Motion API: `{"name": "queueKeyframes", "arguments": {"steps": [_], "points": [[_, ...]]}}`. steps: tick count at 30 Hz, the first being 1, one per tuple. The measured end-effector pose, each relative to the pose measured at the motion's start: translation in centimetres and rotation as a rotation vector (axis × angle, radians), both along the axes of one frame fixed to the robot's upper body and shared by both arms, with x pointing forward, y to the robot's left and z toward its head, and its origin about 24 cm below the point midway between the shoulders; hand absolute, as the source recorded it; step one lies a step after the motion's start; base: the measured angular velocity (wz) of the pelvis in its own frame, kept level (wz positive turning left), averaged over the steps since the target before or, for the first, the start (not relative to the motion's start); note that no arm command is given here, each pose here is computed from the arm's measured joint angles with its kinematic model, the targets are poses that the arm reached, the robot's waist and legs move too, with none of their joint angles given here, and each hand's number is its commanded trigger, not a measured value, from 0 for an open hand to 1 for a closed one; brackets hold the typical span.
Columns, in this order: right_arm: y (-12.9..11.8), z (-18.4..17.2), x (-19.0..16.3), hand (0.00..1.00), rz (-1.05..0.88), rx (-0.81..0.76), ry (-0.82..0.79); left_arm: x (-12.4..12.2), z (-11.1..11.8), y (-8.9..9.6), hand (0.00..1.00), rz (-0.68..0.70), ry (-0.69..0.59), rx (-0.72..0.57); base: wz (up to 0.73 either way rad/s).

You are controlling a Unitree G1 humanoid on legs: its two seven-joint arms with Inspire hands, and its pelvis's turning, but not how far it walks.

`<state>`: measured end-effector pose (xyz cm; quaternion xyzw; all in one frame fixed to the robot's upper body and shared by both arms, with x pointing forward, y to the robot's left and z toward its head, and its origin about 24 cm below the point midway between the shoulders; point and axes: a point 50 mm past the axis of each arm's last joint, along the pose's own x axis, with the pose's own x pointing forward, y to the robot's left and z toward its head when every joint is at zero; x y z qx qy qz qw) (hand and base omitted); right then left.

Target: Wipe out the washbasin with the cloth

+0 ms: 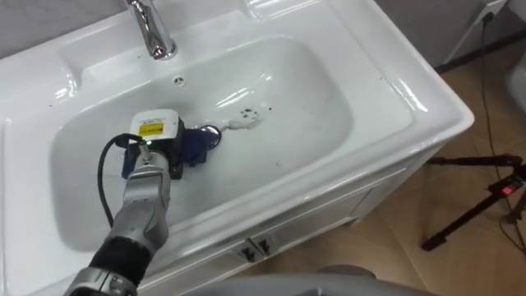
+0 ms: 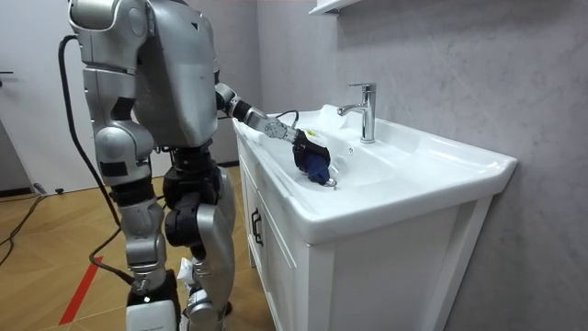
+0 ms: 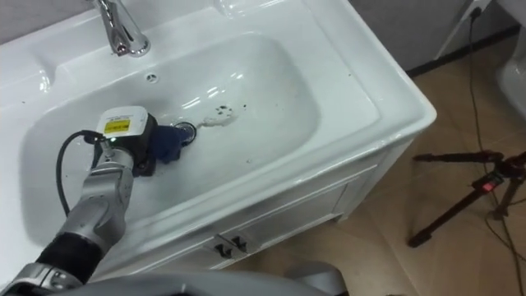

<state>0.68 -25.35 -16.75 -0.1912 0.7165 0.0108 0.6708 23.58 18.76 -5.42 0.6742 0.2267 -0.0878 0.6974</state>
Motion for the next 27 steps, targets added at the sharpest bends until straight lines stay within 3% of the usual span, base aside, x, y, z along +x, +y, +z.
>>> {"name": "queueKeyframes", "arguments": {"steps": [13, 27], "points": [[0.5, -0.1, -0.3, 0.0, -0.008, 0.021, 0.025, 0.4, -0.7, 0.1, 1.0, 0.116, -0.04, -0.119, -0.03], [1.6, -0.3, -1.2, 0.0, -0.024, 0.05, 0.052, 1.7, -0.6, -3.8, 1.0, 0.182, -0.059, -0.518, -0.16]]}}
